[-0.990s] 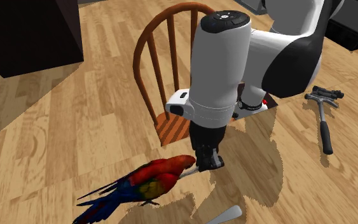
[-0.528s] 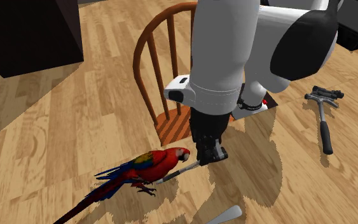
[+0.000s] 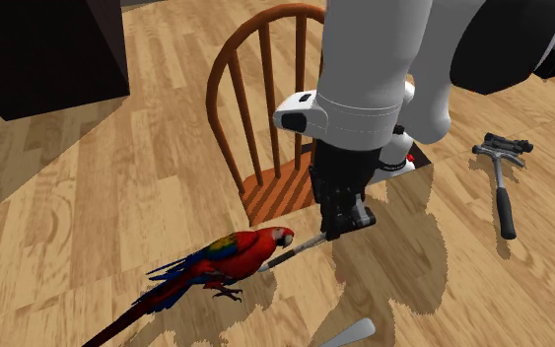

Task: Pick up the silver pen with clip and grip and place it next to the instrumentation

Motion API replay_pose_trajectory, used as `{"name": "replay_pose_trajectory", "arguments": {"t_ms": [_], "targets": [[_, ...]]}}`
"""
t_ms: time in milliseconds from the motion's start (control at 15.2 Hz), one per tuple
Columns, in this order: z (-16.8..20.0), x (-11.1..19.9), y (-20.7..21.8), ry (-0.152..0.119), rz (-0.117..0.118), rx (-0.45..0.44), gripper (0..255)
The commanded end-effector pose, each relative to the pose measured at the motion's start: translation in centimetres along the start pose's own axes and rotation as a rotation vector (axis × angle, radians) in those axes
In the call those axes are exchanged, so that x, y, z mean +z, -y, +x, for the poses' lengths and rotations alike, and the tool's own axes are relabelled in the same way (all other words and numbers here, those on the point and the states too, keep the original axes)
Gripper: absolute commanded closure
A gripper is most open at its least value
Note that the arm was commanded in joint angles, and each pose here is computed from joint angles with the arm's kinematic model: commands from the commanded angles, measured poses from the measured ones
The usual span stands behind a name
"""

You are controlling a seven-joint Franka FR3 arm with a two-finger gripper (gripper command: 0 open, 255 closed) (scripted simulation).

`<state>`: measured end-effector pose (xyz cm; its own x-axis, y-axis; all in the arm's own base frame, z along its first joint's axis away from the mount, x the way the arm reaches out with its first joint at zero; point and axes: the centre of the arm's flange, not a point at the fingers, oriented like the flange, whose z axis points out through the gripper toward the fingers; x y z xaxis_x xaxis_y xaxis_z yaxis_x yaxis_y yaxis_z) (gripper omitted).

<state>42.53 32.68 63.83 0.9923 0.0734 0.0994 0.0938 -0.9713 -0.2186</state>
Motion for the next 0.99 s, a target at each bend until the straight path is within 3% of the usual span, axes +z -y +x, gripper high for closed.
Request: {"name": "replay_pose_trajectory", "arguments": {"t_ms": [0,924], "targets": [[-2.4,-0.4,-0.5,0.000,0.001,0.001,255],[-20.4,-3.0,-4.0,0.000,0.001,0.001,255]]}}
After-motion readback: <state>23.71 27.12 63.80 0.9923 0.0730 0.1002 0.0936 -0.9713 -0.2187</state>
